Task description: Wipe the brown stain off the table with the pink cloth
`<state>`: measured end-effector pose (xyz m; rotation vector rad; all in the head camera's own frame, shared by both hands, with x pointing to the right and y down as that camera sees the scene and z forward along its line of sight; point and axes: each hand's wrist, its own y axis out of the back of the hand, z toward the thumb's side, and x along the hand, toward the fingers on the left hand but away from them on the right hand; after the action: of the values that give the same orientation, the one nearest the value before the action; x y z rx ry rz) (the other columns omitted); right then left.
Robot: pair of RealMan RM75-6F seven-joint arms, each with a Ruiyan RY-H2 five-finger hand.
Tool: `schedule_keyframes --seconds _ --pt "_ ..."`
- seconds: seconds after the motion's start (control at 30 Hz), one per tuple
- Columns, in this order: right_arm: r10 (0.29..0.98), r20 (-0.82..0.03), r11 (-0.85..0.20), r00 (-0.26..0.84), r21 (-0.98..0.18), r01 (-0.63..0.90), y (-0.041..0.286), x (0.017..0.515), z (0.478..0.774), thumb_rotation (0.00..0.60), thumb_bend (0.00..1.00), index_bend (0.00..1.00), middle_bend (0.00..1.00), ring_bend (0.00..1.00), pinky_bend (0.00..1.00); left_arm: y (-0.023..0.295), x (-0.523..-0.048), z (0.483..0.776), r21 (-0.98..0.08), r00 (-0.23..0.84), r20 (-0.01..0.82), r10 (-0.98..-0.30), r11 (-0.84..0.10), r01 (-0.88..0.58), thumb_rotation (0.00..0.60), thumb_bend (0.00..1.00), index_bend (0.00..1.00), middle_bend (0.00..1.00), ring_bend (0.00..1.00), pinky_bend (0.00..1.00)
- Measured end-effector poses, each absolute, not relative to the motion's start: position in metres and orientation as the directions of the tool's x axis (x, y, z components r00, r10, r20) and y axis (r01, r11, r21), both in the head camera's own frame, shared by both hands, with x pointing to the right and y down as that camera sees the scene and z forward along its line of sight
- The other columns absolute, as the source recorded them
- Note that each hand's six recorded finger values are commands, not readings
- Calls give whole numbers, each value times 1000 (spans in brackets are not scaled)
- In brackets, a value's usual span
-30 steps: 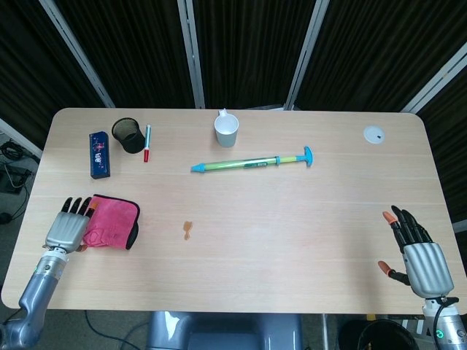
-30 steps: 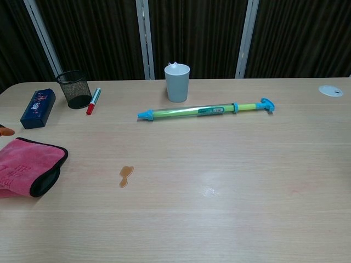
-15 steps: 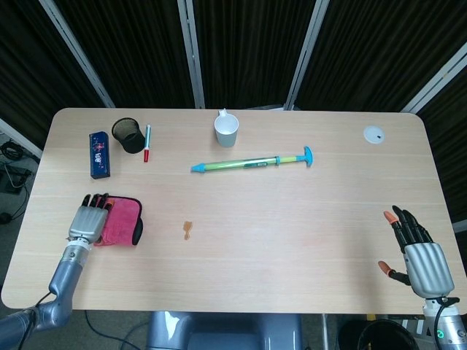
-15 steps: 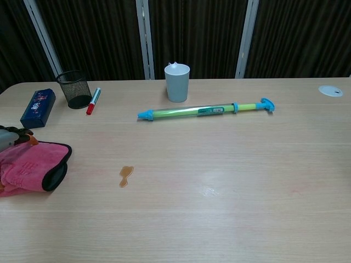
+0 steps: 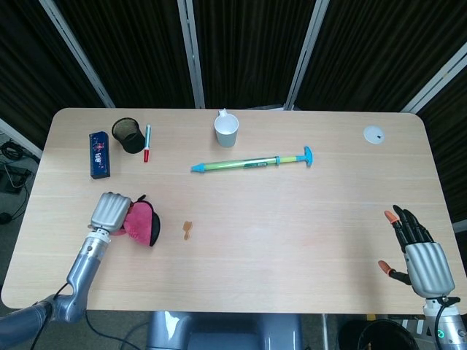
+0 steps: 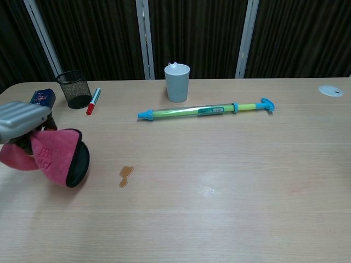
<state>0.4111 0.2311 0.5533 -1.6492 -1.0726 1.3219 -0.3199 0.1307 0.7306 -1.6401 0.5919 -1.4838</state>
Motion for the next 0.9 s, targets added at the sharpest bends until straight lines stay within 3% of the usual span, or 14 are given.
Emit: schedule_keyframes --seconds 0.2,0.43,0.9 --pt "930 -352 -365 105 -917 164 230 414 553 600 97 57 0 0 210 111 -265 723 -852 282 522 -805 -505 137 600 438 850 648 558 535" --pt "930 -356 -367 95 -913 177 230 416 554 600 97 57 0 0 210 109 -202 728 -859 368 503 -782 -500 114 600 438 852 649 558 535" --pt "931 -356 -366 83 -911 191 229 419 554 600 95 57 0 0 210 152 -139 764 -804 467 580 -667 -560 200 600 444 875 650 566 551"
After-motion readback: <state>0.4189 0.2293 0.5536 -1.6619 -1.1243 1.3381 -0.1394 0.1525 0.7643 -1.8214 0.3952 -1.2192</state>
